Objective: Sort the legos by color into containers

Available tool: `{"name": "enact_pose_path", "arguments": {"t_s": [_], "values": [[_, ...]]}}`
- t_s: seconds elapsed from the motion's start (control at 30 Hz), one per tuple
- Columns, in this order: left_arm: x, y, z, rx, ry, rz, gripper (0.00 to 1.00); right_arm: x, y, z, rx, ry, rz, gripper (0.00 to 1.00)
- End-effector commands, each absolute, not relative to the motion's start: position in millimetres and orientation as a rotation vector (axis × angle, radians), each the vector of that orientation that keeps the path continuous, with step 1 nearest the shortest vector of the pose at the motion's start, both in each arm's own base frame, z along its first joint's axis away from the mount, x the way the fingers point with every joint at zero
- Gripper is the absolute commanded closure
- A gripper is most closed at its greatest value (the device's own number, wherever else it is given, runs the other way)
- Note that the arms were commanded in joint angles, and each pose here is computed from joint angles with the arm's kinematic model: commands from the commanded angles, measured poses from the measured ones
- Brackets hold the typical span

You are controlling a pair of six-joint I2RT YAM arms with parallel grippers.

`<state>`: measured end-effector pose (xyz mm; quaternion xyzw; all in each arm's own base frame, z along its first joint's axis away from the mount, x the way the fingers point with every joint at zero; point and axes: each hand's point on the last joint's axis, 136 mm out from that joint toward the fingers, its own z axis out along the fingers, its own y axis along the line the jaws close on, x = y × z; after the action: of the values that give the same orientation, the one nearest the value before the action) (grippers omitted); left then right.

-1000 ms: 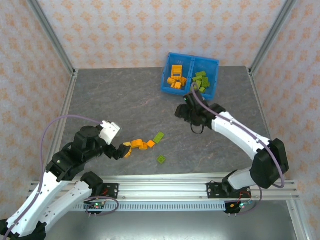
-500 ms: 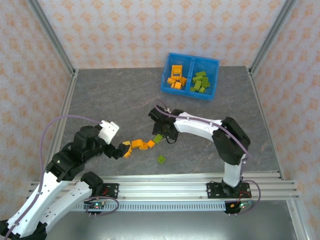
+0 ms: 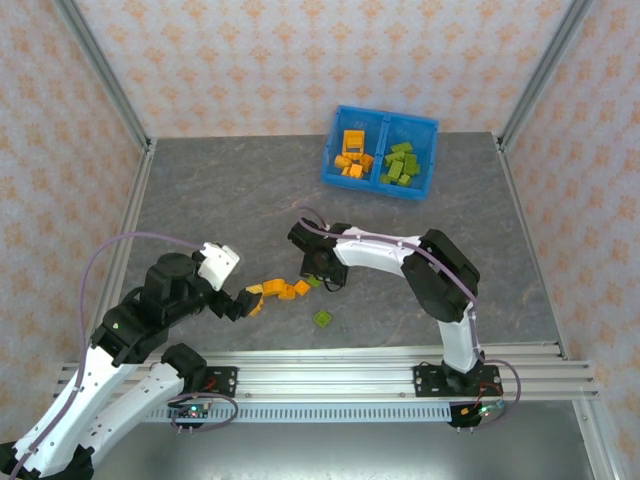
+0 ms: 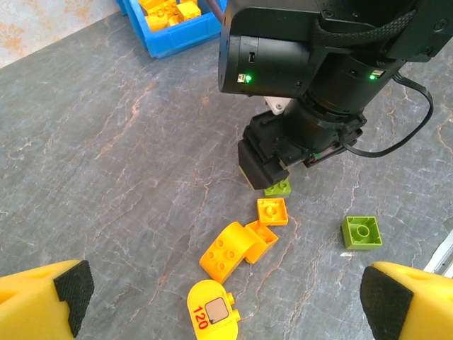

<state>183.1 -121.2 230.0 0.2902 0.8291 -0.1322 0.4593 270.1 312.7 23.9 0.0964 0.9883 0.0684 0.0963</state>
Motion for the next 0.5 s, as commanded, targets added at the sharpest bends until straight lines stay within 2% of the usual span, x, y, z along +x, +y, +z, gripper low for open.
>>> {"name": "enact_pose_path", "arguments": {"t_s": [0.0, 0.1, 0.23, 0.47], "values": [[186, -122, 233, 0.719, 2.010, -0.325, 0.00, 264, 305, 12, 0.314, 2.942, 0.160, 0.44], [185, -122, 233, 0.720, 2.009, -0.327, 0.00, 260, 302, 8, 0.331, 2.943, 0.161, 0.54], [184, -123, 233, 0.723, 2.005, -0.334, 0.00, 259, 294, 12, 0.344, 2.924, 0.144, 0.60], [170, -136, 244, 0.789, 1.923, -0.441, 0.00, 277, 276, 64, 0.359, 2.757, 0.207, 0.70]]}}
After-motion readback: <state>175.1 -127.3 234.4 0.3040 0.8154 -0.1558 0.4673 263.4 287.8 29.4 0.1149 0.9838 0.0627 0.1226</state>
